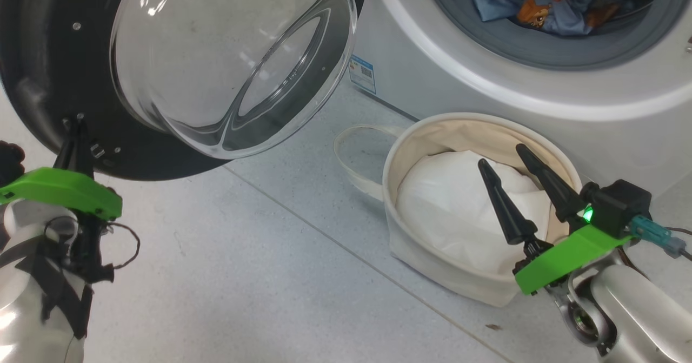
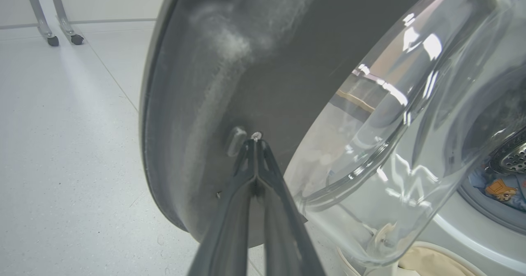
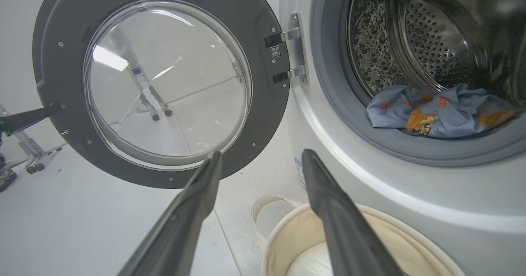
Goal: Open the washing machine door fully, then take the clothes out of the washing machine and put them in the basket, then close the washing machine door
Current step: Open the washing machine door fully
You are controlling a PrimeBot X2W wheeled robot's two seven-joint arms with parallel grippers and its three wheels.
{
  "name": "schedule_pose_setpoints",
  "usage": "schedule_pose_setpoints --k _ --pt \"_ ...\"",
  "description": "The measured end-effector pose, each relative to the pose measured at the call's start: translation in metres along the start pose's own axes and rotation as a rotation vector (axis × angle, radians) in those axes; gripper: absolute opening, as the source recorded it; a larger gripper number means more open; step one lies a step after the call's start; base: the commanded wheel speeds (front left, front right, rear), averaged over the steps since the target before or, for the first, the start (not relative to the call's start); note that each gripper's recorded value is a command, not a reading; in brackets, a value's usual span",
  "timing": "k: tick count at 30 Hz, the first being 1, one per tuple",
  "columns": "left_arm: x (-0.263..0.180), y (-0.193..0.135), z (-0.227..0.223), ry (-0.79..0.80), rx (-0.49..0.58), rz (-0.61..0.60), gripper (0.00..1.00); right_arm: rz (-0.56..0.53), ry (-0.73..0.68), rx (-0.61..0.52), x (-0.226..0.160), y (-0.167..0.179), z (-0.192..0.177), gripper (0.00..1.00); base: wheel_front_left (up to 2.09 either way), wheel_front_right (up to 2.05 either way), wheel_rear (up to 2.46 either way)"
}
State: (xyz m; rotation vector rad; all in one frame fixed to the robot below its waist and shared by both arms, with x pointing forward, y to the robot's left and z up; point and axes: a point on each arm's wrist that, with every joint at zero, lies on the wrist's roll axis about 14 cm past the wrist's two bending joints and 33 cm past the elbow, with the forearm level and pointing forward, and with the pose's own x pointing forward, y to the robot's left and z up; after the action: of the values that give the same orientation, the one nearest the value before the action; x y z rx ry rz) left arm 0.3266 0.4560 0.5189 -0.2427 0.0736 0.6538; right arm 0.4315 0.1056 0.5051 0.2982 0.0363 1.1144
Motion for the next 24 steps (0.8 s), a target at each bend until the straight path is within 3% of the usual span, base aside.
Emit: schedule_pose_setpoints --k 14,15,16,17,24 --pt "-0.006 -0.008 0.005 -0.017 0.002 -0.056 0.00 -0.004 -0.010 -0.005 -0.002 0.011 0.008 1.00 0.00 0.00 0.00" --pt "-0.006 -0.010 0.006 -0.020 0.002 -0.065 0.10 -0.008 -0.014 -0.004 -0.002 0.011 0.009 1.00 0.00 0.00 0.00" --pt "-0.007 -0.012 0.008 -0.028 0.001 -0.074 0.95 -0.012 -0.017 -0.004 -0.003 0.011 0.010 1.00 0.00 0.00 0.00" --pt "-0.007 -0.015 0.009 -0.032 0.001 -0.085 1.00 -0.018 -0.019 -0.002 -0.004 0.011 0.010 1.00 0.00 0.00 0.00" --pt "-0.018 -0.037 0.009 -0.046 0.019 -0.178 1.00 -0.044 -0.027 -0.003 -0.010 0.009 0.014 1.00 0.00 0.00 0.00"
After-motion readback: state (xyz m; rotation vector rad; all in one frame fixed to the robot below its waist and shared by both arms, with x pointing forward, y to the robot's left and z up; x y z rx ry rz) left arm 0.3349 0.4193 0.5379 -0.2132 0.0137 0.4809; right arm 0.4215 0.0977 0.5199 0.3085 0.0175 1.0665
